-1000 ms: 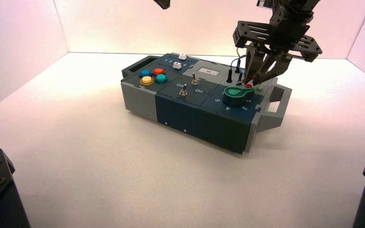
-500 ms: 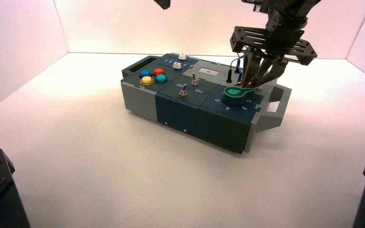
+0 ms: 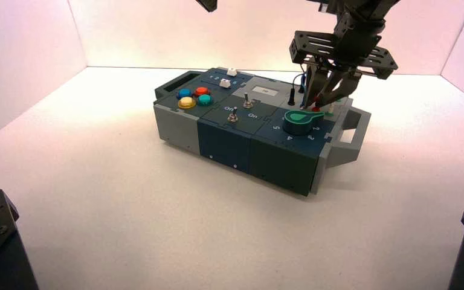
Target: Insert the red wire.
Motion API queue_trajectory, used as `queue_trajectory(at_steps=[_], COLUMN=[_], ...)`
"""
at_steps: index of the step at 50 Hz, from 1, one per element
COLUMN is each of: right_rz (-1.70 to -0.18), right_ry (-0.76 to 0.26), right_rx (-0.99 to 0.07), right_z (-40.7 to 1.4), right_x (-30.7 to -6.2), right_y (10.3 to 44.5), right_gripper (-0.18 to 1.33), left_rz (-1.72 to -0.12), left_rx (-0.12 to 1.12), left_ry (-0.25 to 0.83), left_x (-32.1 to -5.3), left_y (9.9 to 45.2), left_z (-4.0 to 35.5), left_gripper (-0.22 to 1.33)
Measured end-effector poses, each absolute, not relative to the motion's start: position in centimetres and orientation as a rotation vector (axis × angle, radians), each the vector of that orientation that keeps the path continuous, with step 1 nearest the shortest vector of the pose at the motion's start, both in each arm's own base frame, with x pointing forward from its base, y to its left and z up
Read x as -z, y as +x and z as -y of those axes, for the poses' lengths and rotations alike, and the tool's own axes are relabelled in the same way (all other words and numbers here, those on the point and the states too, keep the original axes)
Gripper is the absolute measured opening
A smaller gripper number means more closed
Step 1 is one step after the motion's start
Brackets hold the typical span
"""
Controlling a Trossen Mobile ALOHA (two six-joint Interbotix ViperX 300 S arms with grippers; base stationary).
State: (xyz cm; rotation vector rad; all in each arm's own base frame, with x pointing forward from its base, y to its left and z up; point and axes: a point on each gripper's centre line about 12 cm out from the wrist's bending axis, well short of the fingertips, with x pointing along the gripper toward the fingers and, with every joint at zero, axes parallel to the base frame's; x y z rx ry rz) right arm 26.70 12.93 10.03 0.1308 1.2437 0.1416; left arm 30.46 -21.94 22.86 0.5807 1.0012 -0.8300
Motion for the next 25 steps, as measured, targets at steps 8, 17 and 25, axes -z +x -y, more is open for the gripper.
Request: queue_trajectory(at_steps=[8,17,25], right_rz=[-1.24,-1.229,-1.22], right_ry=[0.121,0.121,0.119], right_rx=[-0.146,-0.147,-0.151], right_z=[-12.95,-13.01,-13.14], right_x=[-10.09,-10.39,-10.61], right_y=[26.83,27.23,27.55], right_gripper=[0.57,0.57,0.57], left_rz=[-1.006,-1.012,-1.012], left_rx=[0.829,0.832,0.832], left_ry=[0.58,0.583,0.583], left_x=[-22.68,-22.5,-22.45], left_y=[30.53,30.52,30.51], left_z=[21.99,22.05,22.04], left_gripper=[-0.16,-0.16,-0.16])
